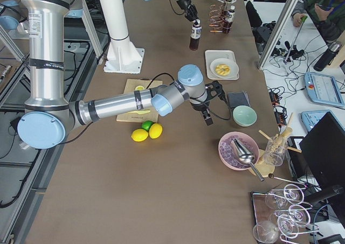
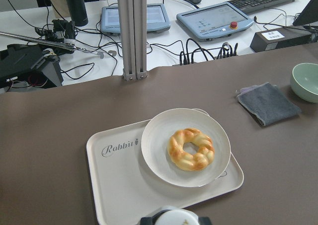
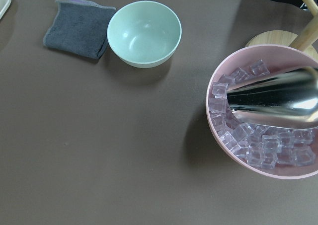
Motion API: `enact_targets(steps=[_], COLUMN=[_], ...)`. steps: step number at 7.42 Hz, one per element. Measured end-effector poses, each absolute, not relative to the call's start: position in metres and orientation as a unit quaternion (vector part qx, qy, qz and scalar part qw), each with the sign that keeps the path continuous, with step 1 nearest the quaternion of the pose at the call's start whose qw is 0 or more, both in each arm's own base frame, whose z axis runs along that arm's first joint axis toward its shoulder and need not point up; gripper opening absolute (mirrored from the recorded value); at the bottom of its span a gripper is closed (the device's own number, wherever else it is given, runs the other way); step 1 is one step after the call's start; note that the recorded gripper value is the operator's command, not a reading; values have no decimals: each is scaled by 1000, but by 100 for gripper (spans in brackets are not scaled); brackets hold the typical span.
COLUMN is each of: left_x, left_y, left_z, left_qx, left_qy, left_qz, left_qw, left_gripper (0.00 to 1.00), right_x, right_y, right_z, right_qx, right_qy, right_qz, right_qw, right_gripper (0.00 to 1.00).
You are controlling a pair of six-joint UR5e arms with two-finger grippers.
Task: Place tea on tray
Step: 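Lower the tea bottle onto the table beside the tray and open the left gripper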
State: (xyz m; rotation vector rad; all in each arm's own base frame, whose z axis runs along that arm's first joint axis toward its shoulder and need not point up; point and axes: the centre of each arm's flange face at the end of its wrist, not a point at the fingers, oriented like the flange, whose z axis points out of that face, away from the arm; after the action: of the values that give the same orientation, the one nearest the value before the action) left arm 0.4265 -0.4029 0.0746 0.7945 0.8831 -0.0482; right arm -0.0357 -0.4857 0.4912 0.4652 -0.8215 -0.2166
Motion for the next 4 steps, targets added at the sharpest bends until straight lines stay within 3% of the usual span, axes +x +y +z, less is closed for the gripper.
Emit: enact_targets(steps=[4], left_x=[493], left_y=[-412], left_z=[99], left_qx=[401], left_qy=[420], left_qz=[-42], left_qw=[813], left_gripper=[0], right_x=[-38], right_y=[-486], right_z=[489], right_qx=[224], right_qy=[-396], right_qz=[-106], right_qw=[884], right_gripper=[100])
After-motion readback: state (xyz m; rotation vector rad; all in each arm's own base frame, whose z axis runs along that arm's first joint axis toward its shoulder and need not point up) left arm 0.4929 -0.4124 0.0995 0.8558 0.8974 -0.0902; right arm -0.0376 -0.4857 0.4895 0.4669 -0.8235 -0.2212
